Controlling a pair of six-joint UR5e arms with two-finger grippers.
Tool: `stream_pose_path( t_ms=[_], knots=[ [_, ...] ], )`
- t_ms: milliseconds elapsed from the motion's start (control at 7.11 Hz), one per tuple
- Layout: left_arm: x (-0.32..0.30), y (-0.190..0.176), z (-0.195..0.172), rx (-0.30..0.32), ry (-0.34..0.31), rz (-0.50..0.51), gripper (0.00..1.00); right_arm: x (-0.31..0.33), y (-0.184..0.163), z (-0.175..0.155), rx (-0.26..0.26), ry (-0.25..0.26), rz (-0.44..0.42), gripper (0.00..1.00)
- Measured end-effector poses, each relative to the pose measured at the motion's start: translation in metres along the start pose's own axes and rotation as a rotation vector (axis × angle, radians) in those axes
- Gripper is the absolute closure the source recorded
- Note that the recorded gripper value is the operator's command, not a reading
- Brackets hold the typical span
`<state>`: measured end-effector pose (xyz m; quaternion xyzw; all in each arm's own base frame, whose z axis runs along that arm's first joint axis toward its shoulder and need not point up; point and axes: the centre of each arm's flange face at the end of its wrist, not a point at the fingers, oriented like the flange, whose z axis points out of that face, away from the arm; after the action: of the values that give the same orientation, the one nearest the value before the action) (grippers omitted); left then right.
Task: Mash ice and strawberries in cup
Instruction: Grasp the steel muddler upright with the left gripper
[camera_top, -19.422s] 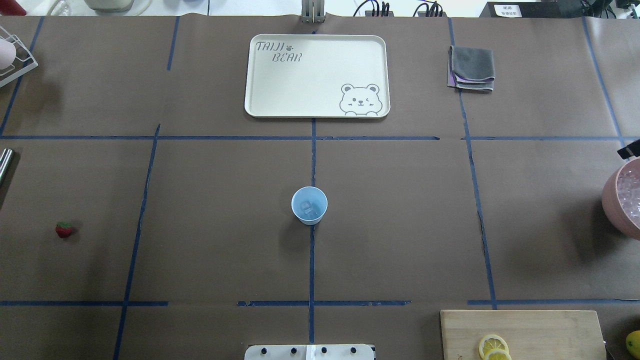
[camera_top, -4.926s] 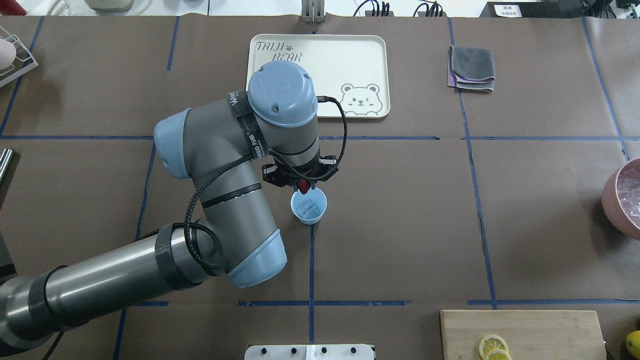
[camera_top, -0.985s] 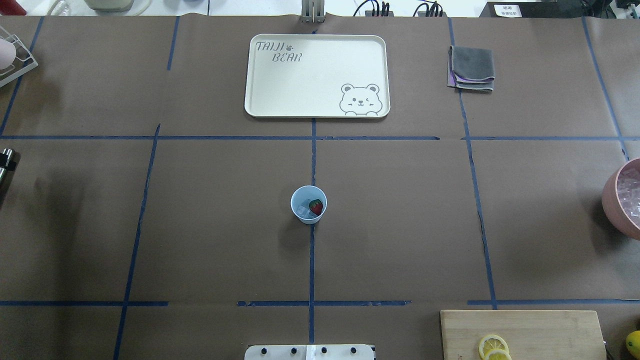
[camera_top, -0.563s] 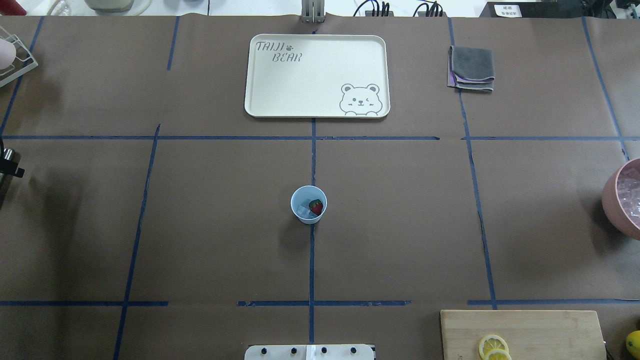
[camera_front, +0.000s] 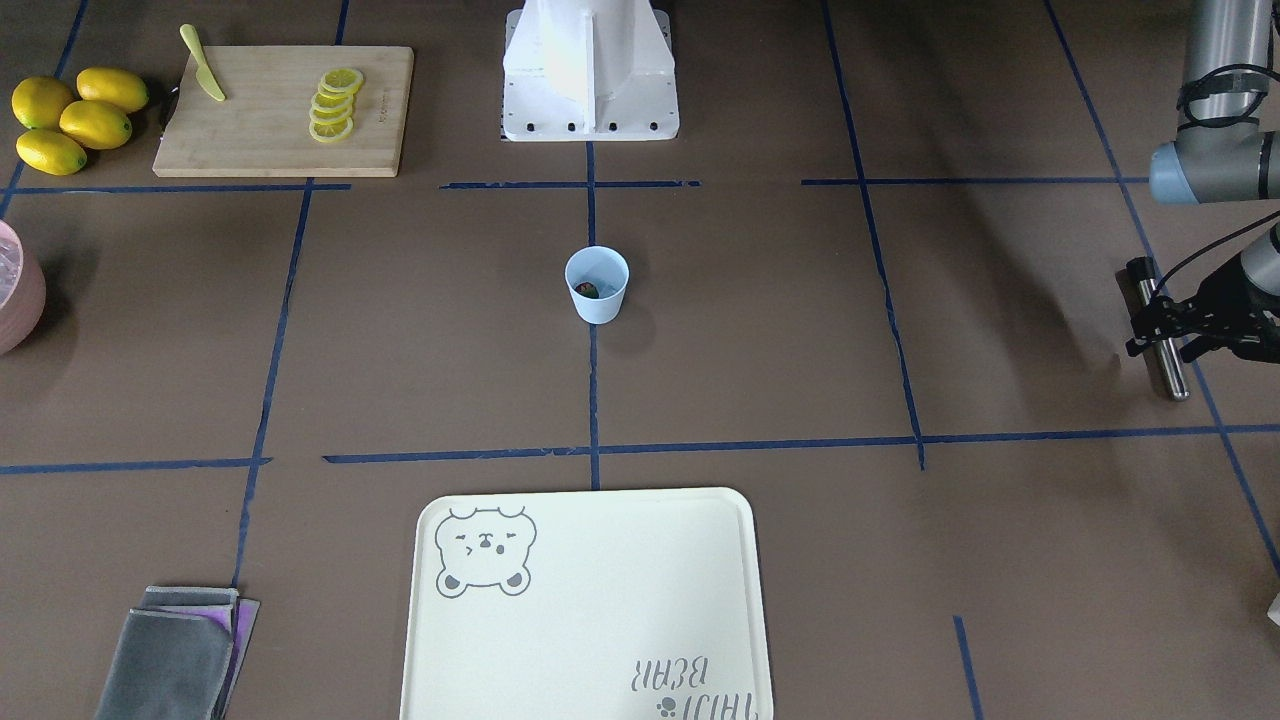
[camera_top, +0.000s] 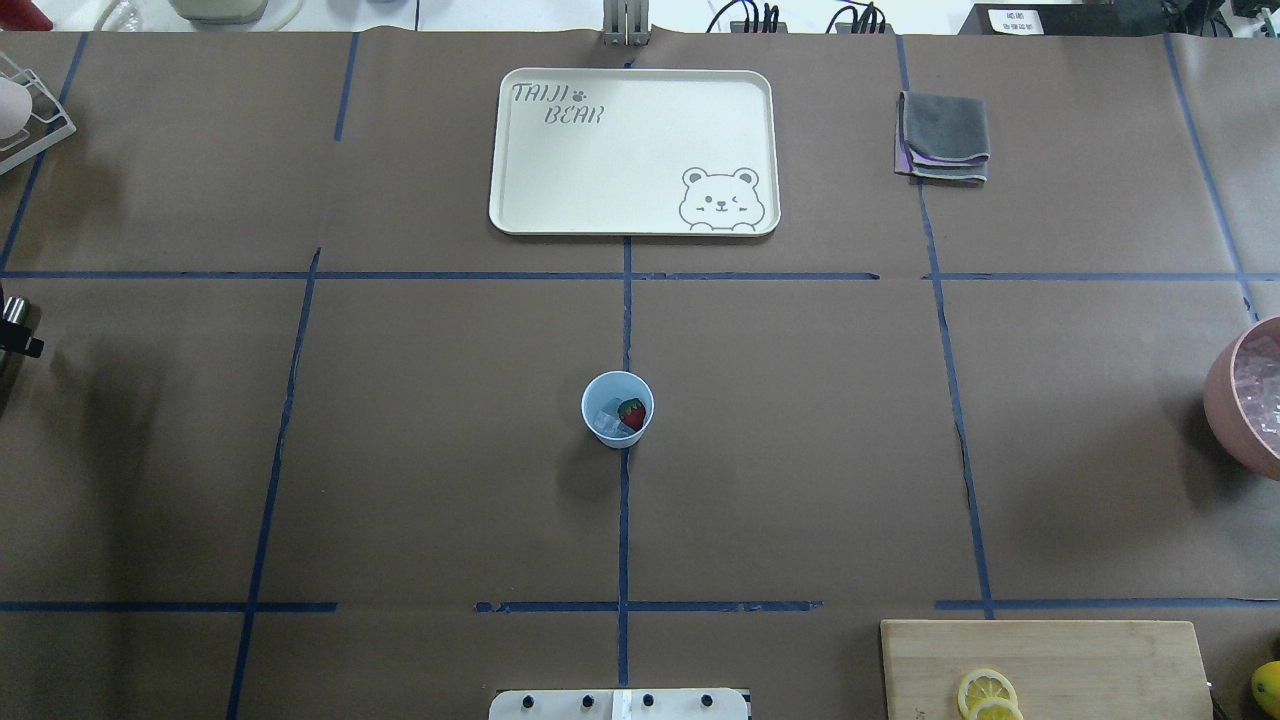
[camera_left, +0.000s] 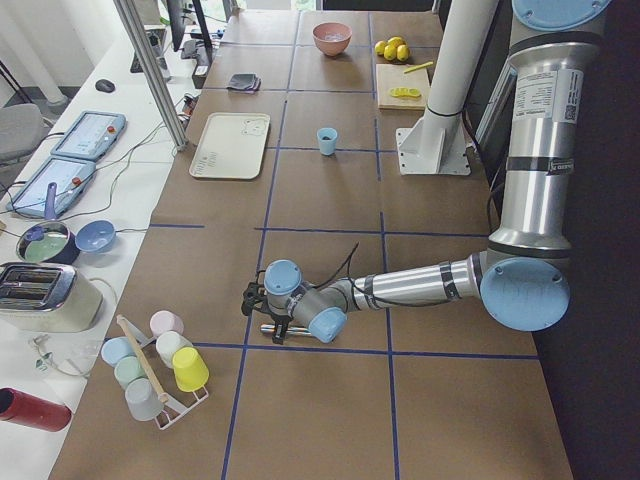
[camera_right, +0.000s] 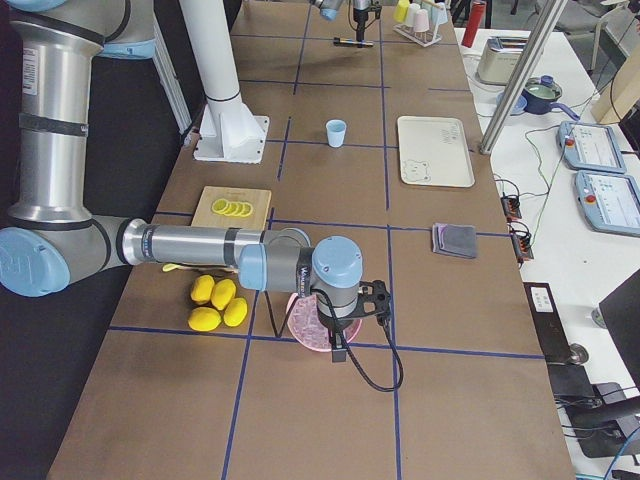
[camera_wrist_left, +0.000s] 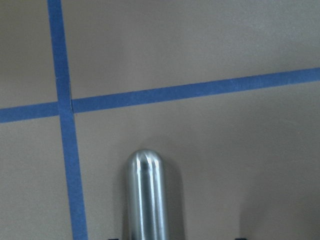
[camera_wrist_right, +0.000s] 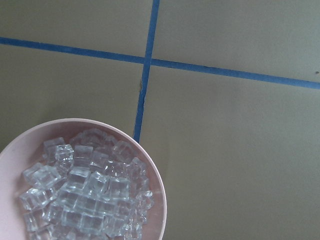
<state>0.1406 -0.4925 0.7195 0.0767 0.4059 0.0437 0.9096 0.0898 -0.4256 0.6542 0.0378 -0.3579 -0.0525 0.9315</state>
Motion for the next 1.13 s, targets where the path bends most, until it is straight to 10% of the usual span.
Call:
stream_pose_path(
  t_ms=[141, 422, 563, 1126],
  knots=[
    [-0.001, 0.001, 0.0, -0.001, -0.001, -0.001, 0.28, 0.0, 0.0, 0.0, 0.0, 0.0, 0.0, 0.0],
    [-0.002, 0.002, 0.001, -0.002, -0.004, -0.003, 0.87, 0.0, 0.0, 0.0, 0.0, 0.0, 0.0, 0.0],
    [-0.003, 0.002, 0.001, -0.001, -0.007, -0.005, 0.99, 0.0, 0.0, 0.0, 0.0, 0.0, 0.0, 0.0],
    [0.001, -0.008, -0.011, 0.022, 0.003, 0.065, 1.0, -0.002, -0.001, -0.002, 0.004, 0.001, -0.004, 0.0]
  ],
)
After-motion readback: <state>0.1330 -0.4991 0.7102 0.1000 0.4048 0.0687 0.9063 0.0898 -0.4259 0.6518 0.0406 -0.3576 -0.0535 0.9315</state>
